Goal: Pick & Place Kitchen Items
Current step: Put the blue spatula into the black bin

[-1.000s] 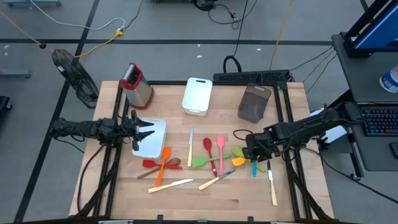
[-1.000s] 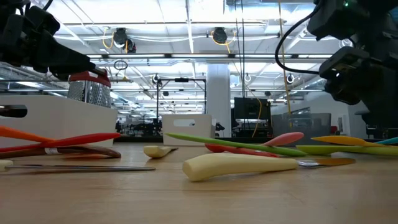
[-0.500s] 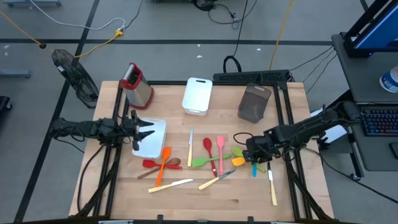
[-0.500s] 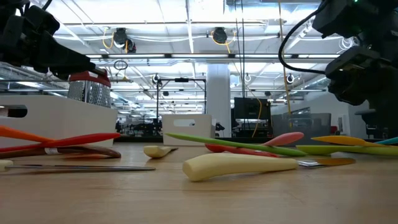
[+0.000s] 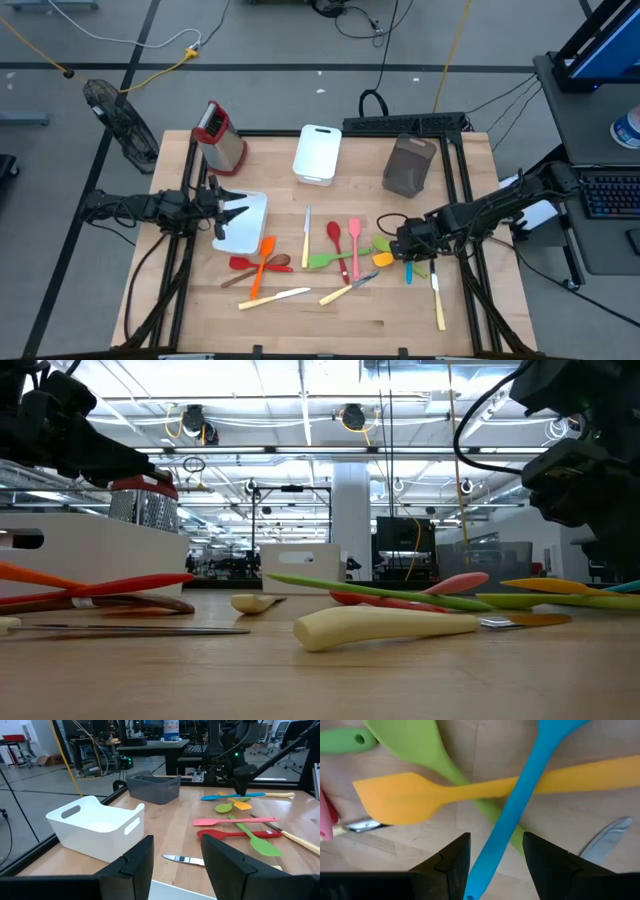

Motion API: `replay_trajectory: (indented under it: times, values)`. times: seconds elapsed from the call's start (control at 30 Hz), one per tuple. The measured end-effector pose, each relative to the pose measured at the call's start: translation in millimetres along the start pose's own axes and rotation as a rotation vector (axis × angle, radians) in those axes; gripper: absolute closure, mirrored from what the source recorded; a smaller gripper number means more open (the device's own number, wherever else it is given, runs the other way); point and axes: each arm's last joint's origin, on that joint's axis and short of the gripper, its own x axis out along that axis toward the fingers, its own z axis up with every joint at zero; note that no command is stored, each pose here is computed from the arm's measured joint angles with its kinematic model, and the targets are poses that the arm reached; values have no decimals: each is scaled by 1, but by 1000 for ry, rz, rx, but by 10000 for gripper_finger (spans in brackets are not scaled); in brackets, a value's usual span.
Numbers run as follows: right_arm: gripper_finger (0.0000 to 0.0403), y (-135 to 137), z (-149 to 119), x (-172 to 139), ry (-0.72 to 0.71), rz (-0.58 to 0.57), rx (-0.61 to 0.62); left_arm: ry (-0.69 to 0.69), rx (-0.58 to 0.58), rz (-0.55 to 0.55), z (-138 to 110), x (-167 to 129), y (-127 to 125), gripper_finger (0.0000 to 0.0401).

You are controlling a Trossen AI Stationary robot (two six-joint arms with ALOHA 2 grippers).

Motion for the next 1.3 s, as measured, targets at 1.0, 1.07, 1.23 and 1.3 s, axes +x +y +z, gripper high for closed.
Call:
replay_trajectory:
  times: [1.0,1.07,1.23,1.3]
  values:
    - [351,1,3,8,-41,-43,11,-1,-6,1,0,0,0,231]
    - [367,1,3,8,-42,-42,11,-1,-6,1,0,0,0,231]
    - [386,1,3,8,-40,-41,15,-1,-6,1,0,0,0,231]
    - [387,1,3,8,-39,-40,22,-1,-6,1,0,0,0,231]
